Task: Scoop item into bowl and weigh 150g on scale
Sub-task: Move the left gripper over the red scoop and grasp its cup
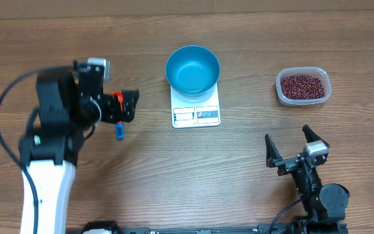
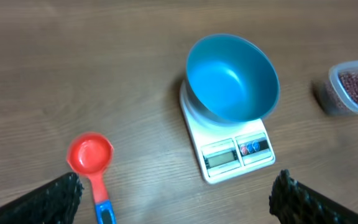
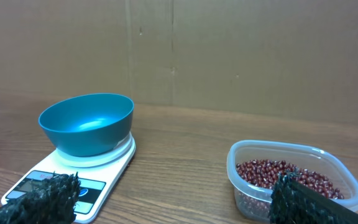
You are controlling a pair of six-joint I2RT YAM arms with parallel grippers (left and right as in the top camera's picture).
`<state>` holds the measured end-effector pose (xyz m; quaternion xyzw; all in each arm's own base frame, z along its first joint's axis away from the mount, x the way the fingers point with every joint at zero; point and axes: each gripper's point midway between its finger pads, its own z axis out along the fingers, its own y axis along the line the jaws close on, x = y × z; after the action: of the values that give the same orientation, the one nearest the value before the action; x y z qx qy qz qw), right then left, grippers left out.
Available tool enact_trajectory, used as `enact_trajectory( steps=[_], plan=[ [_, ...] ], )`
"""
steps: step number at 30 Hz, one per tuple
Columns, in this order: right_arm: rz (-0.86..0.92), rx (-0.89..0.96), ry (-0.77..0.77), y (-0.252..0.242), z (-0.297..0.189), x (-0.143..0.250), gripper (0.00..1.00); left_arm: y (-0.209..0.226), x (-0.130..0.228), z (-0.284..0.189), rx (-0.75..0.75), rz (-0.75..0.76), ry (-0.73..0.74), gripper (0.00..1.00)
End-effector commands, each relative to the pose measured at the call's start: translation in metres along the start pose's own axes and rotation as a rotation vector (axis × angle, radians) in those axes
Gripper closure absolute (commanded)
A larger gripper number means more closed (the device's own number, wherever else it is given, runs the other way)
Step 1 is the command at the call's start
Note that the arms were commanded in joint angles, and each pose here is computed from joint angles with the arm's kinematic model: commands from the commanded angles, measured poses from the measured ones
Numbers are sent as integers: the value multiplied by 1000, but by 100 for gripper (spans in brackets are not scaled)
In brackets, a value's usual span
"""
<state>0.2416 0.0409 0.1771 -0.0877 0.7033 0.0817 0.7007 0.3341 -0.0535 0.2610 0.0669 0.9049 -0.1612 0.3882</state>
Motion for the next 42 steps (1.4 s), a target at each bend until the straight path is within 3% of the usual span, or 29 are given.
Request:
enact_trajectory(
  steps=[1, 8, 18, 24, 29, 42],
  plan=[
    [-1, 17, -2, -3, 0, 2, 0, -16, -25, -1, 99, 43, 43, 0],
    [-1, 17, -2, -3, 0, 2, 0, -16, -43, 2, 119, 17, 218, 0],
    [-1, 17, -2, -3, 0, 2, 0, 10, -67, 9, -6, 30, 145, 0],
    [-1, 17, -2, -3, 0, 2, 0, 87, -40, 20, -249, -275, 242, 10],
    [-1, 17, -2, -3, 0, 2, 0, 140, -3, 37, -316, -418, 341, 19],
    [-1, 17, -2, -3, 0, 2, 0, 170, 58, 105, -297, -394, 449, 30]
  ],
)
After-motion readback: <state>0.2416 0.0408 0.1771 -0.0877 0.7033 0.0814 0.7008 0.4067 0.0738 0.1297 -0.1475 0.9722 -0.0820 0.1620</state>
